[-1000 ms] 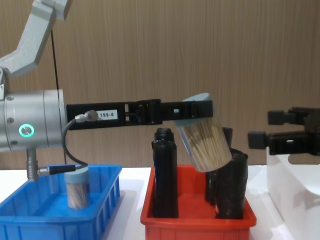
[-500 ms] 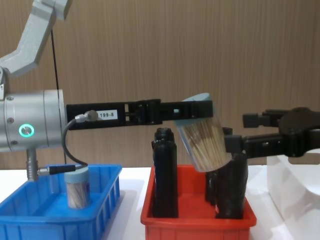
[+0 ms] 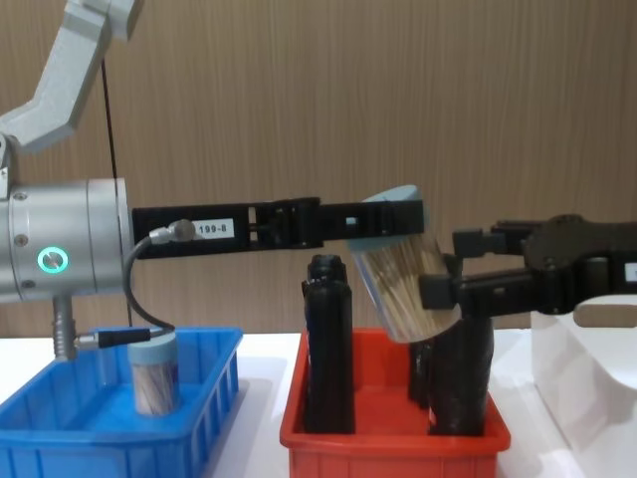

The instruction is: Pick the cotton swabs from the blue box and place them into the white box.

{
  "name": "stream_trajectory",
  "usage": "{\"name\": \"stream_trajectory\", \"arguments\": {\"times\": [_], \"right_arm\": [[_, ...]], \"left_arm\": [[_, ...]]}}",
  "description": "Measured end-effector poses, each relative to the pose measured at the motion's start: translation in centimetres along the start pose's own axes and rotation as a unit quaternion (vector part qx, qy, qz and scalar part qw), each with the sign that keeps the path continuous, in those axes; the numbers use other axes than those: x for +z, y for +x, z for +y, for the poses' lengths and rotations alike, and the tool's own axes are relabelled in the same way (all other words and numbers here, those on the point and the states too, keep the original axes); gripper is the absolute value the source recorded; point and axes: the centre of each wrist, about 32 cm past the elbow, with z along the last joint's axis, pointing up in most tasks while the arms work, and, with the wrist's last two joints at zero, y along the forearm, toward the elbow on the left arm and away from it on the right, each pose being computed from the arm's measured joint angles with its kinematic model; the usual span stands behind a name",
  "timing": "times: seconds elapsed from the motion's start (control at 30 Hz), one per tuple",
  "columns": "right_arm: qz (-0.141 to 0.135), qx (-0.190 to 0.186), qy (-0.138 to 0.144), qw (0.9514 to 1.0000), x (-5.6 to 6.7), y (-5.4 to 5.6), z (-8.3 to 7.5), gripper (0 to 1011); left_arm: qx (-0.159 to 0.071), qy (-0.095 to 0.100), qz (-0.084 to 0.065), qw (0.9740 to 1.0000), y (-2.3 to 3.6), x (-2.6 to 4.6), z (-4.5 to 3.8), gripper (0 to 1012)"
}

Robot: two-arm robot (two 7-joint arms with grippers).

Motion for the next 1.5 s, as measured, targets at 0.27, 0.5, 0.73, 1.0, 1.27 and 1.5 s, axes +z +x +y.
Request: {"name": "stream_trajectory", "arguments": {"times": [0.27, 0.5, 0.73, 1.0, 1.27, 1.5], "right_arm": [[-0.003, 0.008, -0.002, 1.0, 0.1, 0.1, 0.9, 1002], [-0.007, 0.015, -0.004, 0.9998, 0.2, 0.1, 1.7, 1002], [-0.009, 0.021, -0.006, 0.9997, 0.2, 0.1, 2.2, 1002], [-0.012, 0.026, -0.007, 0.9996, 0.2, 0.1, 2.7, 922], [-0.015, 0.029, -0.007, 0.9994, 0.3, 0.2, 2.9, 711], [-0.017, 0.031, -0.007, 0.9994, 0.4, 0.2, 2.9, 630]], "left_arm": [[0.0, 0.0, 0.0, 1.0, 0.0, 0.0, 0.0, 672], [0.0, 0.0, 0.0, 1.0, 0.0, 0.0, 0.0, 672], [0.0, 0.0, 0.0, 1.0, 0.0, 0.0, 0.0, 672], [0.0, 0.0, 0.0, 1.0, 0.0, 0.0, 0.0, 672], [0.0, 0.0, 0.0, 1.0, 0.0, 0.0, 0.0, 672], [0.0, 0.0, 0.0, 1.0, 0.0, 0.0, 0.01, 672]]}}
